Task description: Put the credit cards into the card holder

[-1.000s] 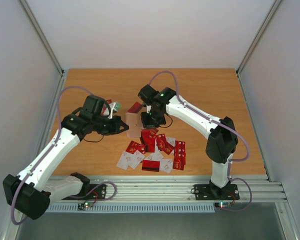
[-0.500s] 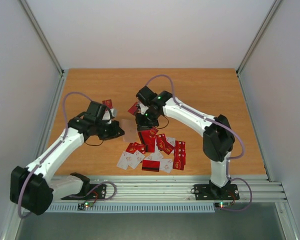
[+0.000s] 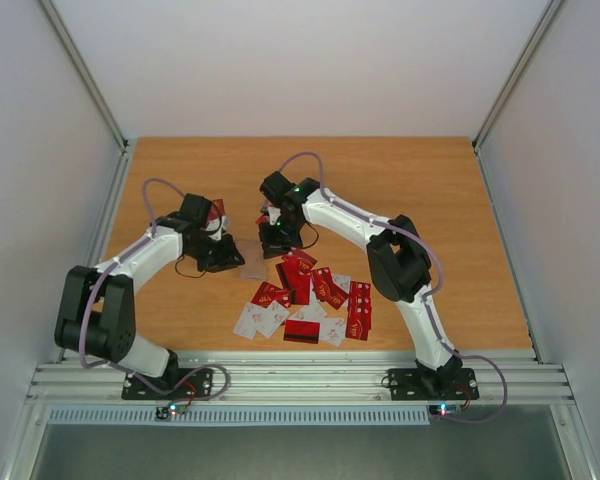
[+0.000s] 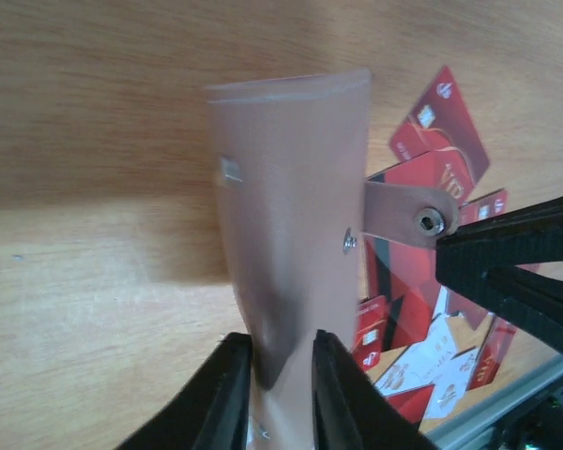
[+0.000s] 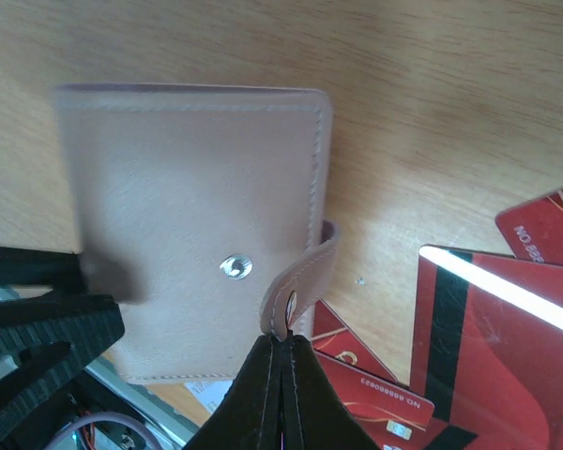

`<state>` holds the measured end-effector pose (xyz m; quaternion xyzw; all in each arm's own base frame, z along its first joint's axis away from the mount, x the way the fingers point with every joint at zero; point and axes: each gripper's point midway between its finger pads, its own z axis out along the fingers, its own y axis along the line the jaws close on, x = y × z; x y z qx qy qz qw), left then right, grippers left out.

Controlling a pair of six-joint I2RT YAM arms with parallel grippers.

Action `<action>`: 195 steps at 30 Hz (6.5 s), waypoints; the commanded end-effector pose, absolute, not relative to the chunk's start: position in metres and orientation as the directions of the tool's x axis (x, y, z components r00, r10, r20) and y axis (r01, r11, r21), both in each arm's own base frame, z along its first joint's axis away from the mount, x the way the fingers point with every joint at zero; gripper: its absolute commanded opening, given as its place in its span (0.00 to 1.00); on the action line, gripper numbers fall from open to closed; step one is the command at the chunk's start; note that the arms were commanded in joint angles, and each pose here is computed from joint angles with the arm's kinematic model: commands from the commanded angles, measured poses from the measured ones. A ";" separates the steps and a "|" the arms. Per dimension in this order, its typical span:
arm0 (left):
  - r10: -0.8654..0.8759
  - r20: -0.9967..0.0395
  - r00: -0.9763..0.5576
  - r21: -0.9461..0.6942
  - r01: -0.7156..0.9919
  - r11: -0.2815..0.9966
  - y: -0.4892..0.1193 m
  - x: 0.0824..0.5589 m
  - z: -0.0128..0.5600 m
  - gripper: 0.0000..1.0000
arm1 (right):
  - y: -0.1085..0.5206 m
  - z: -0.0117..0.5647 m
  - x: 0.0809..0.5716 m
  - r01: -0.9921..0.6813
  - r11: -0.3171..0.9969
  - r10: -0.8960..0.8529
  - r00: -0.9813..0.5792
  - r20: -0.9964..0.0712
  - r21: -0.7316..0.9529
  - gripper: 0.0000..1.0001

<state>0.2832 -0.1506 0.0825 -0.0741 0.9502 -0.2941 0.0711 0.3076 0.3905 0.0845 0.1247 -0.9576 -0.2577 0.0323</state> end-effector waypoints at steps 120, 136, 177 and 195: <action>-0.206 -0.114 -0.972 -0.050 -0.201 0.978 -0.082 0.271 0.002 0.36 | 0.335 0.117 0.334 -0.175 0.801 -0.205 -0.979 -0.012 0.573 0.46; -0.193 -0.126 -0.973 -0.064 -0.186 0.981 -0.085 0.276 0.011 0.35 | 0.391 0.081 0.310 -0.233 0.804 -0.307 -0.951 0.045 0.547 0.16; -0.375 -0.155 -0.914 -0.444 -0.275 0.853 -0.118 0.282 0.080 0.48 | 0.458 0.037 0.275 -0.220 0.777 -0.369 -0.918 0.144 0.589 0.15; -0.290 -0.128 -0.948 -0.462 -0.202 0.863 -0.131 0.291 0.059 0.40 | 0.417 0.124 0.283 -0.287 0.776 -0.332 -0.943 -0.023 0.562 0.15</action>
